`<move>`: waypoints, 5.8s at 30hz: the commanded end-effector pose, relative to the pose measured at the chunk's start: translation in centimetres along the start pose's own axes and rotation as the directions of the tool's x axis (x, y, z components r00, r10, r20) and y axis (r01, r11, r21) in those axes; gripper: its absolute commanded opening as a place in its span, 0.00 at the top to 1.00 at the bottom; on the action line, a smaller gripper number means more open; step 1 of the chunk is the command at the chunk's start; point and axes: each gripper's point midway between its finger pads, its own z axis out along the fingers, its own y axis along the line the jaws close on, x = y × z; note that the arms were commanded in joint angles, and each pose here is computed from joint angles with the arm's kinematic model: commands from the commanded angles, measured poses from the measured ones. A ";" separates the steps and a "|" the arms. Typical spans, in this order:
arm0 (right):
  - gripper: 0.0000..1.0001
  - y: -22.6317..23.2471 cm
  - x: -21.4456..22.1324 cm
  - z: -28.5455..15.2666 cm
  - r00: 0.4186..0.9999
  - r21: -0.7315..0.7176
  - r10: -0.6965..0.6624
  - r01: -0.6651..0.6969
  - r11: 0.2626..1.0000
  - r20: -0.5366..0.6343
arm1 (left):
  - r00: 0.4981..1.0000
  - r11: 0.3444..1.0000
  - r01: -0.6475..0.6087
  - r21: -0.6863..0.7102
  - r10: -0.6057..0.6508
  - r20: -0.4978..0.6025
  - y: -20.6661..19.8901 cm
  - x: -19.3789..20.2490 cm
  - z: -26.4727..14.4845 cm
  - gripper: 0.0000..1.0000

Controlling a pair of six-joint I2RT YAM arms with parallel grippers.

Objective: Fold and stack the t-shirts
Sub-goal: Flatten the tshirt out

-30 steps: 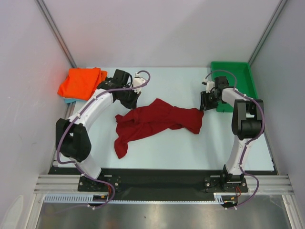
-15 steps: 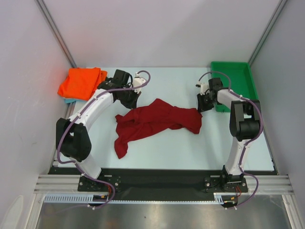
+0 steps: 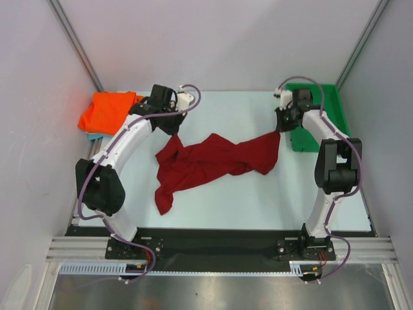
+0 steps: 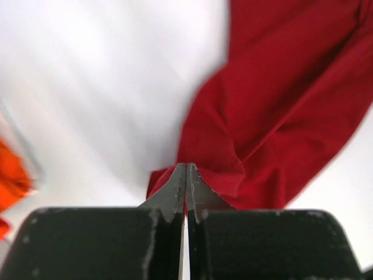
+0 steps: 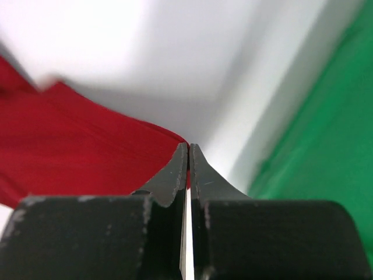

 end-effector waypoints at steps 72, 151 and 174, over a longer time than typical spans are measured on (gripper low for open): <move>1.00 1.4 -5.7 -25.7 0.883 0.252 -0.199 0.096 0.963 0.425 | 0.976 0.856 0.124 0.503 -0.195 0.092 -4.3 -10.9 19.2 0.37; 1.00 -1.3 -25.7 -36.4 0.569 0.366 -0.298 -0.005 0.930 0.766 | 0.681 0.922 0.070 -0.380 0.234 0.694 7.8 -20.6 -27.7 1.00; 1.00 13.1 -12.0 -64.4 0.141 0.587 -0.581 0.000 0.809 0.801 | 0.478 0.815 0.116 -0.568 0.455 0.751 -0.6 -8.8 -50.1 1.00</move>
